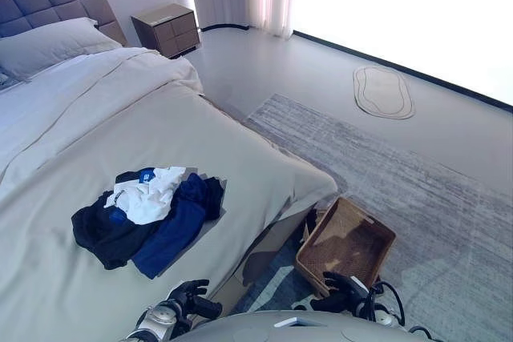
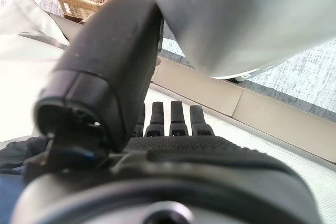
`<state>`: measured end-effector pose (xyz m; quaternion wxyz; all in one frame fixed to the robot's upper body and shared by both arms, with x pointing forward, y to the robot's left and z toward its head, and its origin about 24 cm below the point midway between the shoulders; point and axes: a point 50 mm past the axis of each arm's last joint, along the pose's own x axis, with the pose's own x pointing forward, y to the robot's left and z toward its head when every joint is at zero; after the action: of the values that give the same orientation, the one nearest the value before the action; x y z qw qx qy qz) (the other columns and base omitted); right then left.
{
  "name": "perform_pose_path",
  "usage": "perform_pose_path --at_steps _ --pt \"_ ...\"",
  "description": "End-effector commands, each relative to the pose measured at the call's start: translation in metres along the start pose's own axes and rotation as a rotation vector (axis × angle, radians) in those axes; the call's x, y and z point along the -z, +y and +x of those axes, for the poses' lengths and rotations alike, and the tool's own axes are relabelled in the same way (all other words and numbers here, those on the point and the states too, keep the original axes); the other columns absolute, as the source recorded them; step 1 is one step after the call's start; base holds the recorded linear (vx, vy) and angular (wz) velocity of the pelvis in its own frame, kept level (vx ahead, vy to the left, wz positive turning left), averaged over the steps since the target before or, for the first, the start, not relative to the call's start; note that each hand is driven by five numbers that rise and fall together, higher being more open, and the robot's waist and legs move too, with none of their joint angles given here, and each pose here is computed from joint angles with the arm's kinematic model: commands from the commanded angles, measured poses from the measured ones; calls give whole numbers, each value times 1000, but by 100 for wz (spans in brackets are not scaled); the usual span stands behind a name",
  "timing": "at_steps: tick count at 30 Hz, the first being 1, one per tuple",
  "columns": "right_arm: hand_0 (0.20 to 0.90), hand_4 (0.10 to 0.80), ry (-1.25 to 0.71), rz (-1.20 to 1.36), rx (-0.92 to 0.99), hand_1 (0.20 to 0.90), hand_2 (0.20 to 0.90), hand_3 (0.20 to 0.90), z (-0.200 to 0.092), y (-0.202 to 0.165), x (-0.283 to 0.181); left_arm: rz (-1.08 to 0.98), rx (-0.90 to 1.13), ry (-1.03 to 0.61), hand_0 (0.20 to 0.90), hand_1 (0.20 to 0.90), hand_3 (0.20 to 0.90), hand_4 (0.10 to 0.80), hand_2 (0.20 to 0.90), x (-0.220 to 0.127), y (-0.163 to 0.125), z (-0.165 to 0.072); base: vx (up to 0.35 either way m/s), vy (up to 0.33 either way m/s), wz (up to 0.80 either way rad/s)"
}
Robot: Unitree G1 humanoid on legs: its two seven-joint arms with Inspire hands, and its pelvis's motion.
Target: Pick up the clothes from the bed and place them into the basket
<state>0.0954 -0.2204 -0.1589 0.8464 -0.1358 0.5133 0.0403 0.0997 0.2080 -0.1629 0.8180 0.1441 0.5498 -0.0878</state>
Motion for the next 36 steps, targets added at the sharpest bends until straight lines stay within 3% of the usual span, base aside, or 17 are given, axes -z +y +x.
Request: perform_pose_path --at_steps 1,11,20,25,27,29,32,35,36 --pt "900 800 -111 21 -19 900 900 900 7 6 -34 42 -47 21 900 900 900 800 900 -1 9 1 0 0 0" --pt "900 800 -93 44 -9 900 900 900 8 7 -32 76 -56 5 900 900 900 800 900 -4 8 1 2 0 1" --pt "900 800 -149 865 163 900 900 900 9 -28 -42 44 -58 29 900 900 900 800 900 10 3 -1 66 16 0" --pt "900 800 -420 1347 -60 900 900 900 7 -27 -119 55 -66 -2 900 900 900 800 900 16 -7 -3 76 36 -1" --pt "900 800 -605 1395 -185 900 900 900 -4 -24 -157 42 -73 -24 900 900 900 800 900 14 -10 -3 18 64 3" --pt "900 800 -814 1299 -332 900 900 900 -28 -15 -211 51 -71 -43 900 900 900 800 900 9 -14 -2 -1 96 17" --pt "900 800 -1025 939 -318 900 900 900 -55 -15 -249 54 -76 -49 900 900 900 800 900 7 -13 -2 19 80 29" --pt "900 800 -1263 459 -67 900 900 900 -94 -26 -292 37 -90 -60 900 900 900 800 900 5 -8 -3 30 94 47" --pt "900 800 -1364 173 120 900 900 900 -115 -39 -317 39 -98 -74 900 900 900 800 900 4 -6 -4 -11 110 64"
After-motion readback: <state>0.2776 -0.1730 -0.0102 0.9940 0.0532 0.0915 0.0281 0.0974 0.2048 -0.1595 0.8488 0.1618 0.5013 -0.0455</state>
